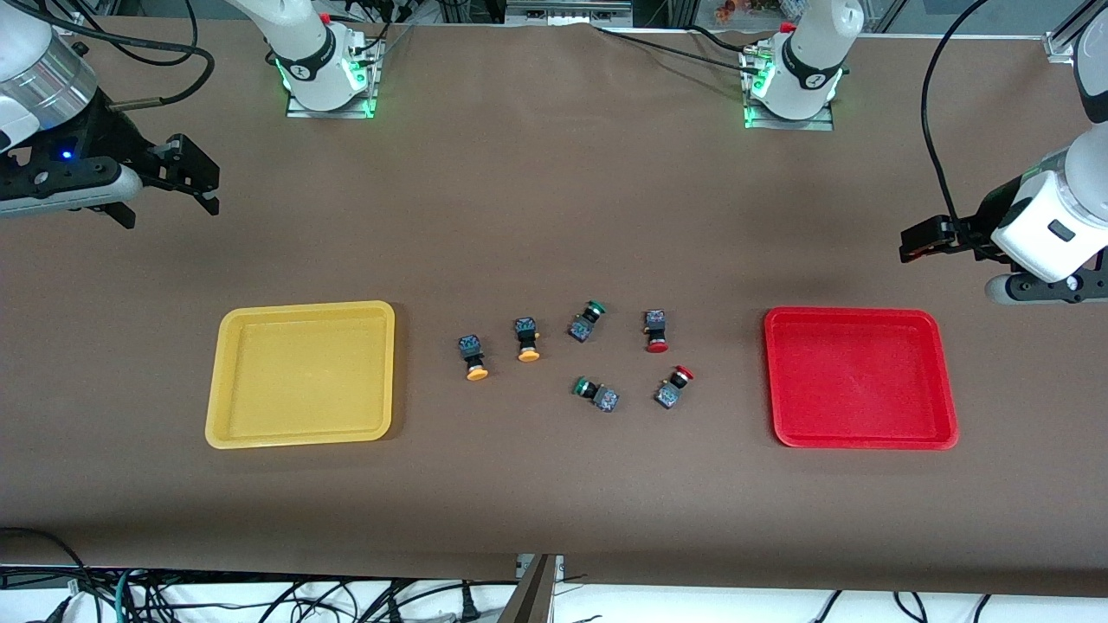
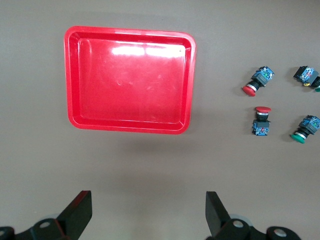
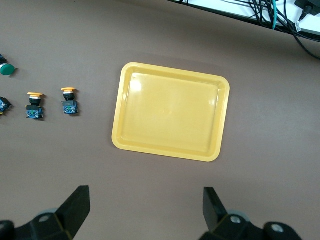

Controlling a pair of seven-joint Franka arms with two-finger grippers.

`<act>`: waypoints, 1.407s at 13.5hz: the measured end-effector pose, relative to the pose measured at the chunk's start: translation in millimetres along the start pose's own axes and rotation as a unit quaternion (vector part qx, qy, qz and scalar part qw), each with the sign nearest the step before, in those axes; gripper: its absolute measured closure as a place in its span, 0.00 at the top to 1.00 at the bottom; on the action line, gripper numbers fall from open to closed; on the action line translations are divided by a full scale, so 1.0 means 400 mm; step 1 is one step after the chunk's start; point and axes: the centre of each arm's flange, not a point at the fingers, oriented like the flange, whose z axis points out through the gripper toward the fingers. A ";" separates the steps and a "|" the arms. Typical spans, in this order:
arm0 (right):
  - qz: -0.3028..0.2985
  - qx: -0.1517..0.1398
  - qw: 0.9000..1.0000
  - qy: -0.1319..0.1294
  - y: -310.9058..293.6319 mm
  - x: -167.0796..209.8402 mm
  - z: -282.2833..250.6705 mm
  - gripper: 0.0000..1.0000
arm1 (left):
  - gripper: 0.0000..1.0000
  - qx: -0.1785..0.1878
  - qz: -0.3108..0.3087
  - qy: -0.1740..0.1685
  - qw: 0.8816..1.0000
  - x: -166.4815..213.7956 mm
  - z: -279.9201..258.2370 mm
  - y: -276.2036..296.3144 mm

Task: Place red and yellow buttons in trays
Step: 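Move the left gripper over the red-capped buttons beside the red tray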

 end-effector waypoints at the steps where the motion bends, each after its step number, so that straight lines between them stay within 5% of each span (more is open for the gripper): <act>1: 0.000 0.000 1.000 0.000 0.000 0.000 0.000 1.00 | 1.00 0.000 0.000 0.000 1.000 0.000 0.000 0.000; 9: 0.000 0.000 1.000 0.000 -0.001 0.000 0.000 1.00 | 1.00 0.001 0.013 -0.010 1.000 0.011 0.028 0.039; 13: -0.002 0.000 1.000 0.001 -0.005 0.001 -0.001 1.00 | 1.00 0.005 0.067 -0.012 0.998 0.049 0.134 0.240; 19: -0.003 0.000 1.000 0.001 -0.009 0.001 -0.002 1.00 | 1.00 -0.002 0.033 0.010 0.999 0.102 0.365 0.539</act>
